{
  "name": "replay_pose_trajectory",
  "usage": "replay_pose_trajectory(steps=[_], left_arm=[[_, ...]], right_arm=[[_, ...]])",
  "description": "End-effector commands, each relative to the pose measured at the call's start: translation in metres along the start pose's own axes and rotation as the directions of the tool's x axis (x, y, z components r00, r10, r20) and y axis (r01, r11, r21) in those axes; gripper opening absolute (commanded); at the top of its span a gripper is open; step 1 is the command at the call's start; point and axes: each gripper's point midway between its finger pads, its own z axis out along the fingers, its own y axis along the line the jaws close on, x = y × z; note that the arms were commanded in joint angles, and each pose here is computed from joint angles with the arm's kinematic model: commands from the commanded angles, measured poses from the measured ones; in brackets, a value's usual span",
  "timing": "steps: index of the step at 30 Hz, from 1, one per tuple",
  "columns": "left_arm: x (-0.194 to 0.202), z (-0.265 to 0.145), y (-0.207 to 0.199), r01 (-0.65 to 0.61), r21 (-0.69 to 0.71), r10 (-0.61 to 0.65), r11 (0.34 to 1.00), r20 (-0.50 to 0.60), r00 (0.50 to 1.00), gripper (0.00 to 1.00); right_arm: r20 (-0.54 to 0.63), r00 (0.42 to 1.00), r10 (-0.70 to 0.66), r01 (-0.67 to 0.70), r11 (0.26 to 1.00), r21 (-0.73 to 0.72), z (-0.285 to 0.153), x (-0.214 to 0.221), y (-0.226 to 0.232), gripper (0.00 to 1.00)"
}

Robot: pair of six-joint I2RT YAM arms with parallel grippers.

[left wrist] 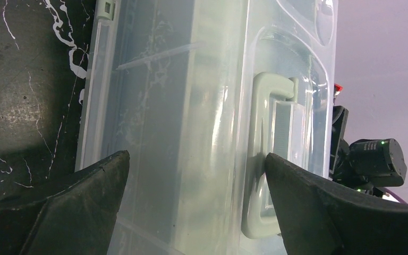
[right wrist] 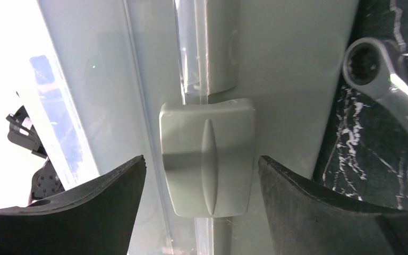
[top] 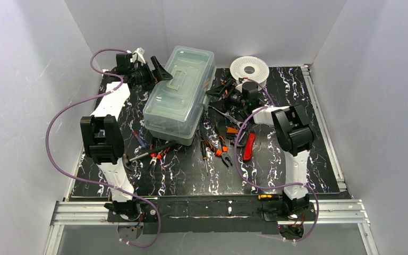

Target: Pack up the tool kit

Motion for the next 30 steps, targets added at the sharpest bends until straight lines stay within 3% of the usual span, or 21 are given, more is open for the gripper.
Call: replay_pose_trajectory(steps=[1, 12, 23, 30], left_arm=[[0.004, -0.022, -0.026, -0.034, 0.021, 0.035, 0.999, -0.012, 0.999, 0.98], [0.004, -0.024, -0.027, -0.040, 0.016, 0.040, 0.999, -0.010, 0.999, 0.98], [-0.008, -0.041, -0.023, -0.106, -0.078, 0.110, 0.991, 0.055, 0.992, 0.98], [-0.021, -0.071, -0.049, -0.226, -0.117, 0.240, 0.967, 0.119, 0.964, 0.98]], right_arm=[[-0.032, 0.999, -0.014, 0.008, 0.982, -0.189, 0.008, 0.011, 0.050, 0.85], [-0.007, 0.998, -0.055, 0.050, 0.949, -0.312, -0.021, 0.010, 0.104, 0.83], [0.090, 0.995, 0.052, -0.052, 0.999, 0.000, -0.055, -0.019, -0.004, 0.81], [0.119, 0.989, -0.089, 0.078, 0.993, 0.090, -0.066, -0.031, 0.000, 0.80]])
